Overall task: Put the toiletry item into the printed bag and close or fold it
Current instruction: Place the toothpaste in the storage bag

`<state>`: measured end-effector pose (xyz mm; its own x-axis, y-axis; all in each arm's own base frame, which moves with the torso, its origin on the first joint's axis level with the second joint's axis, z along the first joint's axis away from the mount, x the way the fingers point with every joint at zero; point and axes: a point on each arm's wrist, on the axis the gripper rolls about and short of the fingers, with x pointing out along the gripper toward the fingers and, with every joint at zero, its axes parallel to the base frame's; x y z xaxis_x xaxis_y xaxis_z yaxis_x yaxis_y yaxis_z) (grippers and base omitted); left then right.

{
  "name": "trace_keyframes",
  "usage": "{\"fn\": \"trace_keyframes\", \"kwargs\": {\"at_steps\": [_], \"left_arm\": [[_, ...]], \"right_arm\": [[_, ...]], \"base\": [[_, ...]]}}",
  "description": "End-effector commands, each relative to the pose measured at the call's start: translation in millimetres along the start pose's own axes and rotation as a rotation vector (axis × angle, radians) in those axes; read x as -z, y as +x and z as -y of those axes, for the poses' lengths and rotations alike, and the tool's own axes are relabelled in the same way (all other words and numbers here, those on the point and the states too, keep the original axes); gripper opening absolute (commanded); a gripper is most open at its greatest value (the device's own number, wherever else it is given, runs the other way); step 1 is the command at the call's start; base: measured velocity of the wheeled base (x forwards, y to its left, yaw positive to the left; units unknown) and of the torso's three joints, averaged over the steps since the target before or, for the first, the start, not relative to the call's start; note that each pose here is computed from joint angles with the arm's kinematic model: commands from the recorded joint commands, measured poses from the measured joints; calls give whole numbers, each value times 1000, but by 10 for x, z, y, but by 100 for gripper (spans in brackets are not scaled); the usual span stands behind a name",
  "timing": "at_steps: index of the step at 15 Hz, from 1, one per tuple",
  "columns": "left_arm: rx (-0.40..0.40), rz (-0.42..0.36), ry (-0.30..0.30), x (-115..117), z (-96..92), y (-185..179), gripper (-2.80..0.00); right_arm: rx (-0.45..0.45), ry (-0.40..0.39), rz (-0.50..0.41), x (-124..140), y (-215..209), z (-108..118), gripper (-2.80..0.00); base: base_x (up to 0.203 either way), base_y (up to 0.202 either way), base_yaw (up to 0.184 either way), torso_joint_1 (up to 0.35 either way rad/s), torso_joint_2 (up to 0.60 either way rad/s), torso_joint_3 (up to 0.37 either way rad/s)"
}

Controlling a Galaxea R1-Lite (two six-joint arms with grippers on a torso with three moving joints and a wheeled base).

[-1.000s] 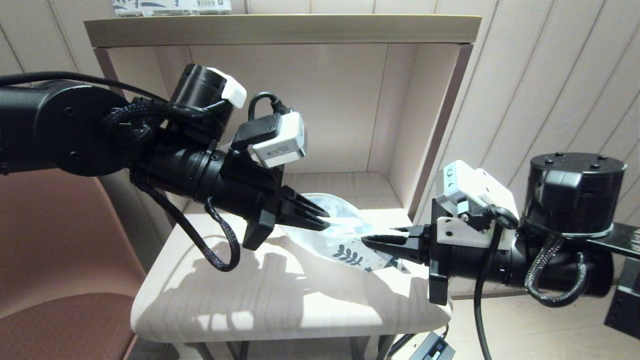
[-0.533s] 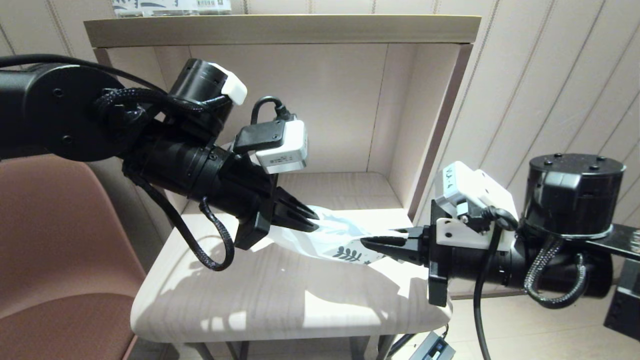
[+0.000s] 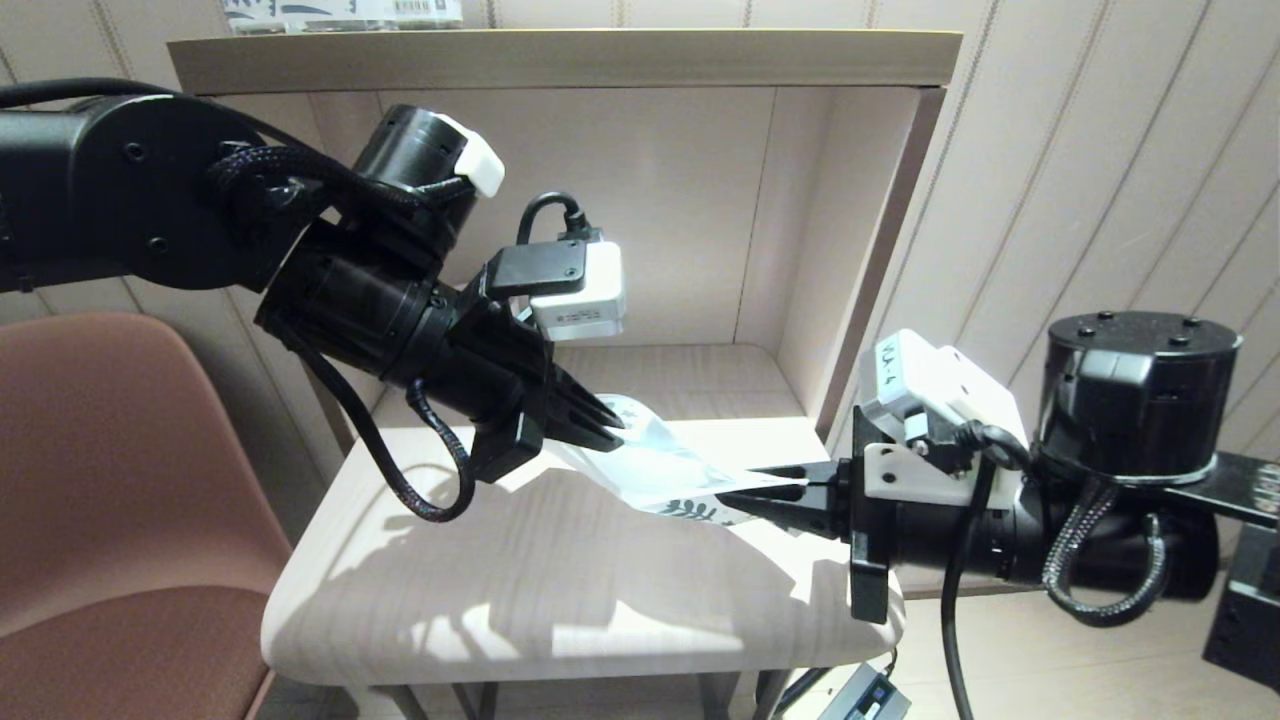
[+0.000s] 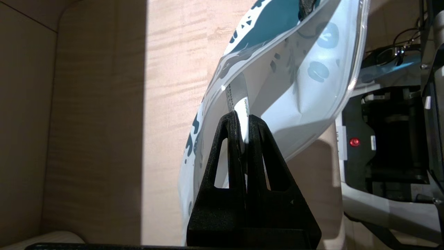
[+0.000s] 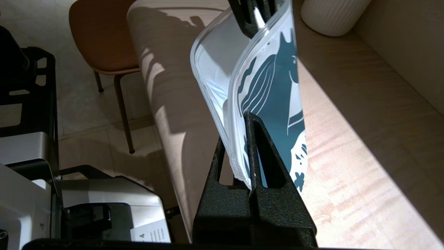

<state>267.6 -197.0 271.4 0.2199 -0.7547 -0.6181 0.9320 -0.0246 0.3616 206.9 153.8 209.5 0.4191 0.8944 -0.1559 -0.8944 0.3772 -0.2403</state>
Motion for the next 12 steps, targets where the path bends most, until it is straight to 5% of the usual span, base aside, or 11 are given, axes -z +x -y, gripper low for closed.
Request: {"fn": "trace_keyframes", "kwargs": {"at_steps": [1, 2, 3, 9, 12], "left_arm": [[7, -1, 1, 15, -18, 43, -280], [7, -1, 1, 15, -21, 48, -280], [7, 0, 1, 15, -21, 48, 0], [-10, 18, 11, -35, -19, -26, 0], [-83, 46, 44, -152, 44, -308, 0]], "right_arm": [[-6, -4, 4, -3, 13, -2, -280], [-5, -3, 2, 2, 11, -1, -280], [-5, -3, 2, 2, 11, -1, -280], [-6, -1, 0, 12, 5, -7, -280], [-2, -2, 3, 3, -8, -4, -280]], "base": [[0, 0, 0, 0, 0, 0], [0, 0, 0, 0, 0, 0], [0, 0, 0, 0, 0, 0], [0, 0, 0, 0, 0, 0], [0, 0, 0, 0, 0, 0]]}}
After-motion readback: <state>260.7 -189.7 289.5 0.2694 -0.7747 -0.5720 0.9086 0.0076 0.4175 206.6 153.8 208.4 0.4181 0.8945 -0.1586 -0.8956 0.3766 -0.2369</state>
